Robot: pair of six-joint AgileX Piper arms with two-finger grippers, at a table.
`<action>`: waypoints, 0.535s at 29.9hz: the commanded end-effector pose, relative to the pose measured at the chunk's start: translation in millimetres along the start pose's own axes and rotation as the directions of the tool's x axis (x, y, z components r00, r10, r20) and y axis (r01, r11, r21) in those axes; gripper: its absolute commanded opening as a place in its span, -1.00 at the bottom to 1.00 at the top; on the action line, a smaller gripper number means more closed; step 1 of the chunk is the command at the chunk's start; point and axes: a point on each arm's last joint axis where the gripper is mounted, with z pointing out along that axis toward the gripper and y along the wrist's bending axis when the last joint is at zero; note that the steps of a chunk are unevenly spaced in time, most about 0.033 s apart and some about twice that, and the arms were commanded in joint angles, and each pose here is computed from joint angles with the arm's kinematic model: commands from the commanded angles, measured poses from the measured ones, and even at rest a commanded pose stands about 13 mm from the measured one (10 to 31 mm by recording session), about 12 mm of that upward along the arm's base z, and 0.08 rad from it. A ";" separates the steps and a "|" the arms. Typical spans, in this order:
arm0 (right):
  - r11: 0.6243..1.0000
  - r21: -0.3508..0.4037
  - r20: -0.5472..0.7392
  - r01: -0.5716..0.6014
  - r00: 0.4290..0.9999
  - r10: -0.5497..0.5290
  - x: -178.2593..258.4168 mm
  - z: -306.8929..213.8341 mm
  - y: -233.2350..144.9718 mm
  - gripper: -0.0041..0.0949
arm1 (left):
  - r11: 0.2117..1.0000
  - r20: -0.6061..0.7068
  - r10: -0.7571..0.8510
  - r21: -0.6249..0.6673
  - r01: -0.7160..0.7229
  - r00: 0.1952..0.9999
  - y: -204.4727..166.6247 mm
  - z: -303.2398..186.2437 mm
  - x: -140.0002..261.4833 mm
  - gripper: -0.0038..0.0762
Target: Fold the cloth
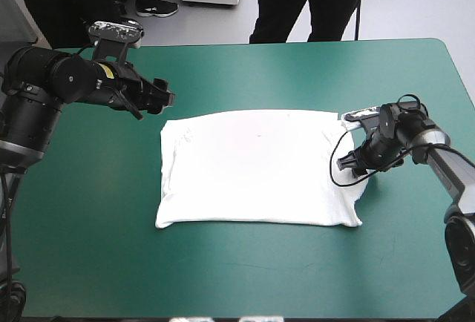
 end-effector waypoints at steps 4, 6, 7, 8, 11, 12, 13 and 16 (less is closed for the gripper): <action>1.000 0.012 0.014 0.005 1.000 -0.005 -8.2 8.5 -3.1 0.21 | 1.000 0.101 -0.005 0.005 0.005 0.995 -3.0 -24.1 -4.9 0.55; 1.000 0.005 -0.014 0.009 1.000 -0.009 -8.4 17.3 -2.9 0.17 | 1.000 0.101 -0.004 0.003 0.004 0.995 -2.8 -24.1 -4.9 0.55; 1.000 0.004 -0.021 0.009 1.000 -0.009 -8.5 20.0 -2.9 0.15 | 1.000 0.101 -0.003 0.000 0.003 0.995 -2.6 -24.1 -4.9 0.55; 1.000 -0.005 -0.036 0.004 0.999 -0.004 -8.2 23.8 -2.3 0.12 | 1.000 0.101 -0.003 0.000 0.003 0.995 -2.6 -24.1 -4.9 0.55; 1.000 -0.010 -0.047 0.001 0.999 -0.002 -7.9 26.1 -1.8 -0.06 | 1.000 0.096 -0.003 -0.001 0.003 0.995 -2.6 -25.4 -3.9 0.55; 1.000 -0.009 -0.043 0.001 0.999 -0.002 -8.0 25.4 -1.9 -0.16 | 1.000 0.098 -0.003 -0.001 0.003 0.995 -2.6 -26.2 -3.8 0.55; 1.000 -0.008 -0.041 0.002 0.999 -0.003 -8.0 24.6 -2.0 -0.27 | 1.000 0.098 -0.002 -0.002 0.002 0.995 -2.5 -26.2 -3.8 0.55; 1.000 0.003 -0.033 0.009 0.999 -0.009 -10.4 18.8 -3.4 -0.64 | 1.000 0.093 -0.002 -0.002 0.002 0.996 -2.5 -26.1 -3.4 0.55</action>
